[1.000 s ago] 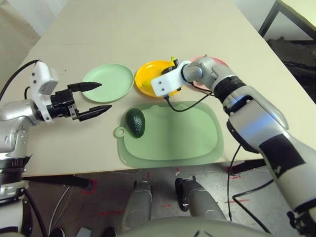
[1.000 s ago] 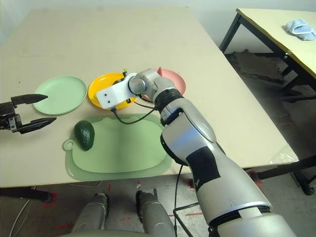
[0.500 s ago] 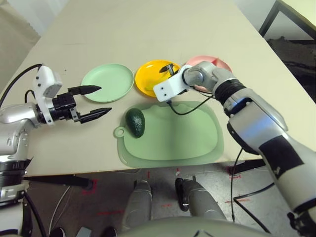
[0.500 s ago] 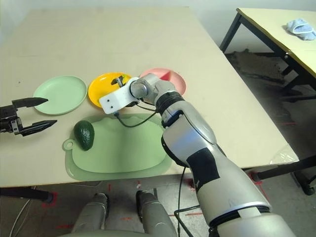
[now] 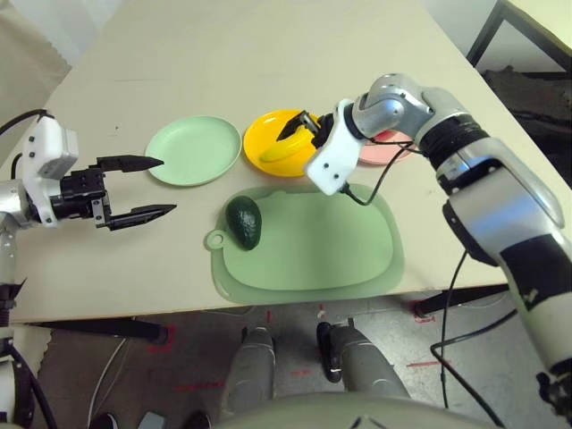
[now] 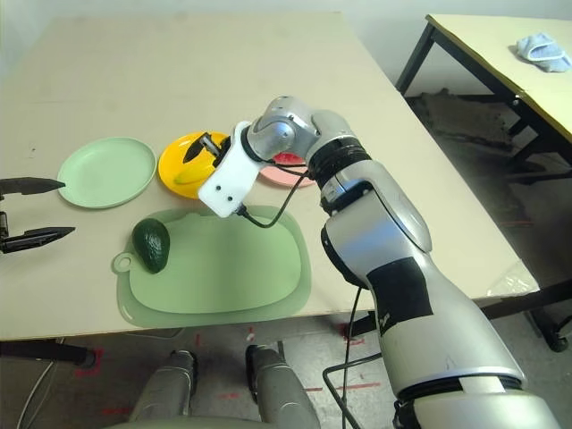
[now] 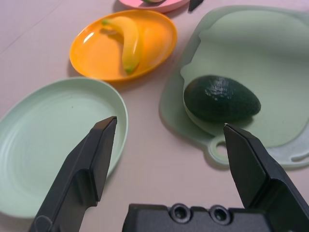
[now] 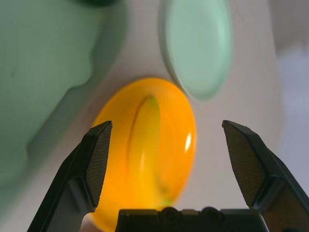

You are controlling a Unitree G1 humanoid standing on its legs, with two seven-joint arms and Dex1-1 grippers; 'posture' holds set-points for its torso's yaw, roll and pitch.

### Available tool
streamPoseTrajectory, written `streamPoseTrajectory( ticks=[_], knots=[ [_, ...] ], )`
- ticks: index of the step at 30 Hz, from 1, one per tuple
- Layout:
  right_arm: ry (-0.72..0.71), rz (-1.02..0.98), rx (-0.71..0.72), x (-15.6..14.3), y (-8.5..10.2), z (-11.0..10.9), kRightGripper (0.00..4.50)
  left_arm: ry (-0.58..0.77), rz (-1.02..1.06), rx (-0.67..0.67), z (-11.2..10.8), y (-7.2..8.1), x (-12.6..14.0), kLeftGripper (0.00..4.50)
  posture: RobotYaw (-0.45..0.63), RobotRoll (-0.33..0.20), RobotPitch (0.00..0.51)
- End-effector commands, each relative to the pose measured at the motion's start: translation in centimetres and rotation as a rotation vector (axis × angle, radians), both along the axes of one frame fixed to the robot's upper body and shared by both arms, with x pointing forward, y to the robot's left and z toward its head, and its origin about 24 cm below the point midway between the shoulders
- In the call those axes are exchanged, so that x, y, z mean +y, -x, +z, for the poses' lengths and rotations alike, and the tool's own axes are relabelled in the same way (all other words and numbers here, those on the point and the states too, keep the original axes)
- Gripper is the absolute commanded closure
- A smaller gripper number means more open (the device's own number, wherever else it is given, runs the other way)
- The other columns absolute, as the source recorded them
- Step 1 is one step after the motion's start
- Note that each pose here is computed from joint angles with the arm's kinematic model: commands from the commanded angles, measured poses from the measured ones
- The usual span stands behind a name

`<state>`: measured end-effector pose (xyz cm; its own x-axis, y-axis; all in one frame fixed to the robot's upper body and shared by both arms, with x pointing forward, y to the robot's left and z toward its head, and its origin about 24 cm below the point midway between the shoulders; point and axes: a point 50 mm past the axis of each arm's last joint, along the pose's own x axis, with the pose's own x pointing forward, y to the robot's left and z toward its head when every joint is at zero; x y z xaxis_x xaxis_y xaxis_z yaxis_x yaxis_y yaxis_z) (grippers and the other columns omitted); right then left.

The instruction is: Place the fruits into color-matched plates.

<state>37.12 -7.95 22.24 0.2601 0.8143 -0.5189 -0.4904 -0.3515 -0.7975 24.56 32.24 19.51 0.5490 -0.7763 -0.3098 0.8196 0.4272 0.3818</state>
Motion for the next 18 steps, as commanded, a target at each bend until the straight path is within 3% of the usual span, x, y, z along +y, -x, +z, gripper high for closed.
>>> streamPoseTrajectory(
  ticks=[1,5,11,14,18],
  knots=[
    [-0.255,-0.205,0.271,-4.2,-0.1,0.0,0.02,-0.024,0.006,0.014,-0.9,0.6,-0.1,0.00,0.11,0.000,0.174],
    [-0.608,-0.365,0.630,-8.2,3.3,-2.1,0.02,-0.024,0.007,0.018,-1.2,0.6,-0.3,0.00,0.09,0.000,0.181],
    [-0.888,-0.469,0.774,-11.1,8.2,-8.8,0.02,-0.215,-0.144,-0.024,-1.4,-1.4,-2.4,0.00,0.05,0.000,0.179],
    [-0.932,-0.392,0.742,-11.3,9.9,-10.8,0.02,-0.308,-0.245,-0.070,-0.5,-2.8,-3.5,0.00,0.02,0.000,0.175],
    [-0.818,-0.247,0.728,-10.8,11.5,-13.1,0.02,-0.466,-0.386,-0.131,0.8,-4.6,-4.4,0.00,-0.02,0.000,0.174]
  ],
)
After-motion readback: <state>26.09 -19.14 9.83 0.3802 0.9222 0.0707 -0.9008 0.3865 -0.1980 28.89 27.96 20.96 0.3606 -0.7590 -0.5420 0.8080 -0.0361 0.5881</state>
